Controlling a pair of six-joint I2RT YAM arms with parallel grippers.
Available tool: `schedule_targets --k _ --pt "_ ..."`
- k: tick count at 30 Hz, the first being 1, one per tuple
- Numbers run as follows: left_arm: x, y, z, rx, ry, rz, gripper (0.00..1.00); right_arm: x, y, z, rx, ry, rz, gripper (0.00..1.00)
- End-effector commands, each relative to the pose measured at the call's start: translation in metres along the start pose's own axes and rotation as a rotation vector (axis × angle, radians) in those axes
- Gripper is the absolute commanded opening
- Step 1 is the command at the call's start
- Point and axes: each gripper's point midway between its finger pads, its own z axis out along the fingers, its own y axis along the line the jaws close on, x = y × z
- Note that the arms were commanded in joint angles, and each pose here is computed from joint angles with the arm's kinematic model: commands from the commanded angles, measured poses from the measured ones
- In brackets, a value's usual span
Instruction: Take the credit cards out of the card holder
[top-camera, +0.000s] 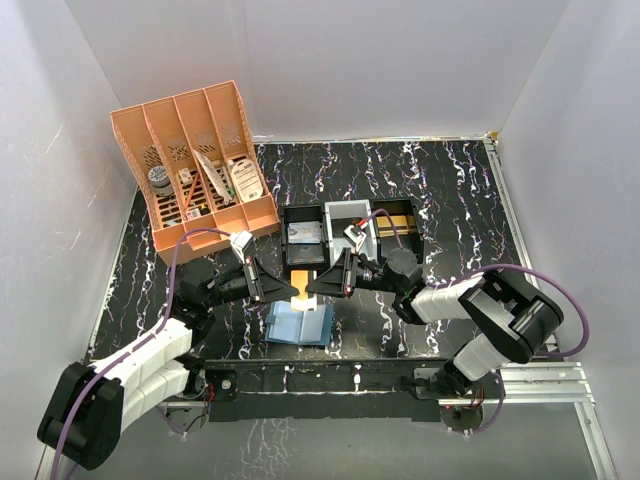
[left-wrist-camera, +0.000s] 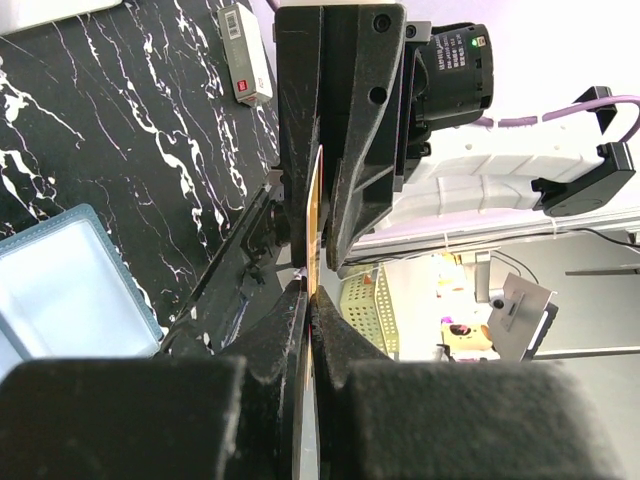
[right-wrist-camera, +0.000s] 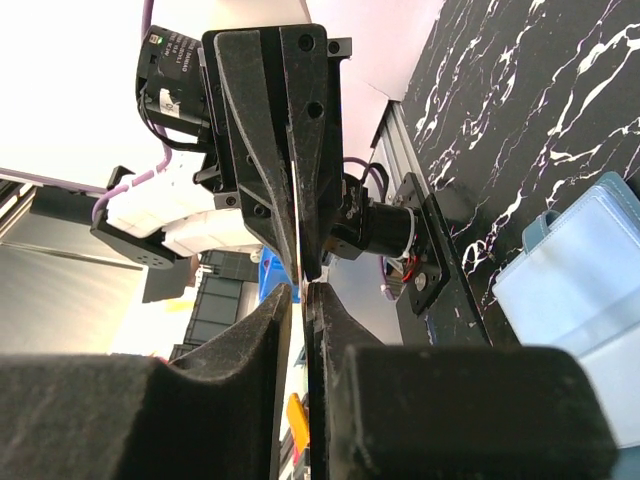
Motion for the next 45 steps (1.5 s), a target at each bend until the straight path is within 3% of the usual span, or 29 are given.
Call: schedule_targets --k 1,8,14,17,19,23,25,29,31,45 --pt "-0.002 -0.004 -0.001 0.023 -0.004 0.03 0.0 -0.005 0.032 0.005 -0.122 0.0 -0.078 0.1" --pt "-0.003 -0.006 -0.001 0.028 -0.011 0.034 0.0 -0.003 0.031 0.005 -0.126 0.007 -0.07 0.16" --pt "-0.003 -0.005 -0.001 0.026 -0.014 0.03 0.0 -0.003 0.032 0.004 -0.133 0.004 -0.064 0.01" --pt "-0.003 -0.003 -0.001 0.011 -0.016 0.028 0.0 -0.005 0.032 0.004 -0.13 -0.01 -0.069 0.0" --pt "-0.005 0.001 -0.001 -0.025 -0.027 0.029 0.14 -0.007 0.03 0.004 -0.112 -0.025 -0.08 0.0" --pt "-0.012 0.017 -0.005 -0.162 -0.054 0.055 0.58 -0.017 0.022 0.002 -0.034 -0.069 -0.113 0.0" --pt "-0.012 0.034 -0.015 -0.3 -0.059 0.065 0.75 -0.026 0.014 -0.004 0.025 -0.108 -0.13 0.0" --pt "-0.022 0.04 -0.033 -0.441 -0.109 0.141 0.95 -0.049 -0.001 -0.026 0.144 -0.188 -0.166 0.0" --pt "-0.025 0.041 -0.039 -0.481 -0.126 0.159 0.99 -0.06 -0.004 -0.038 0.188 -0.231 -0.185 0.0" --pt "-0.061 0.054 -0.079 -0.811 -0.175 0.33 0.99 -0.136 0.001 -0.101 0.594 -0.457 -0.528 0.0"
